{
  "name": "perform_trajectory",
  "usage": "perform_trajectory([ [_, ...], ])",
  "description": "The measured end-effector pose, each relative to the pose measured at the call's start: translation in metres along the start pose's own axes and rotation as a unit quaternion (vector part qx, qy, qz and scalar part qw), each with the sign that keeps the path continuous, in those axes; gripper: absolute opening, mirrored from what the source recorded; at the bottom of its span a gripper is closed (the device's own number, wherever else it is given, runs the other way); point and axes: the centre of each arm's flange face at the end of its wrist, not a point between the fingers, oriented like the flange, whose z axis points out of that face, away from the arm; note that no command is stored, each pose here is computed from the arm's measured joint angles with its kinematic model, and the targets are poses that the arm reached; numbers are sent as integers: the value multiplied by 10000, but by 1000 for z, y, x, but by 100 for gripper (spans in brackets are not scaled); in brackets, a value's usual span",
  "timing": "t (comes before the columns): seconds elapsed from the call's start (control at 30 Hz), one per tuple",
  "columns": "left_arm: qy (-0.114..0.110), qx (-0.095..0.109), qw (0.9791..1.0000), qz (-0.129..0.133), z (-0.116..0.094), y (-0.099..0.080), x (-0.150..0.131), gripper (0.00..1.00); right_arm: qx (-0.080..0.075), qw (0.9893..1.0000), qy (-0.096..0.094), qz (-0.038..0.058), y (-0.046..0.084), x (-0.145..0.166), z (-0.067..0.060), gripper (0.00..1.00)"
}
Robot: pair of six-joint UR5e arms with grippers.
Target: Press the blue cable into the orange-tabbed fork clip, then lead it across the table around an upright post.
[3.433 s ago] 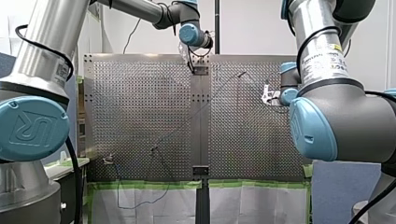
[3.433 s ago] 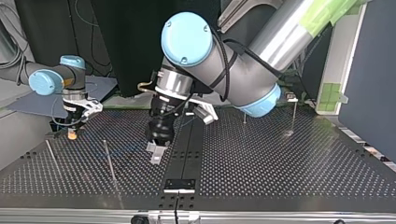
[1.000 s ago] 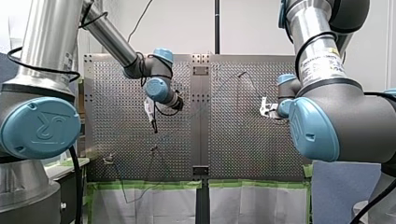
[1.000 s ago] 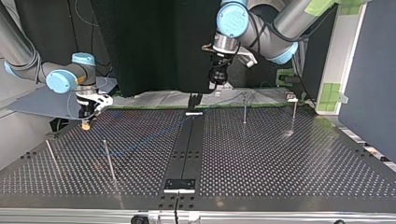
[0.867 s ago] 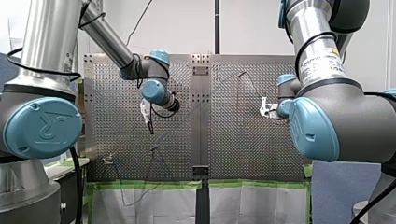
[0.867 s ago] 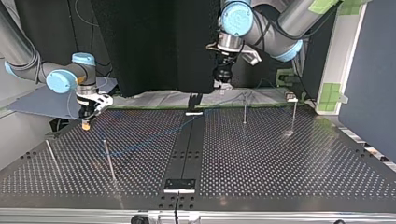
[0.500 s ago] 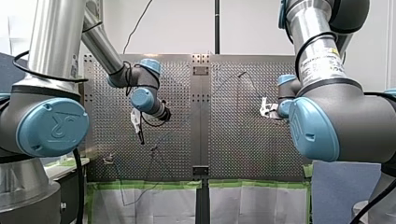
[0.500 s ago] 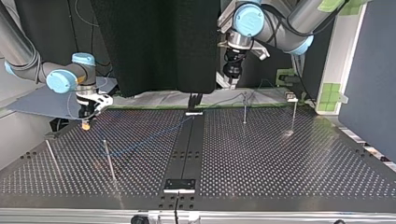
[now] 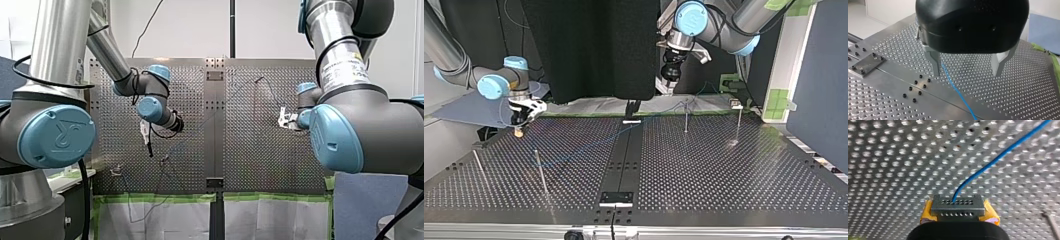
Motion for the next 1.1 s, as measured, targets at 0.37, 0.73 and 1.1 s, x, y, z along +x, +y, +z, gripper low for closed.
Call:
perform_trajectory([
  [0.37,-144,292,9995,3,13,-8,-10,100,-148,9996,-232,-42,16,-49,4,0],
  [0.73,239,578,9980,-39,33,-33,-7,100,-224,9993,-269,-112,27,-59,3,0],
  [1.1,774,562,9954,17,42,-70,25,100,-213,9993,-284,-150,28,-61,3,0],
])
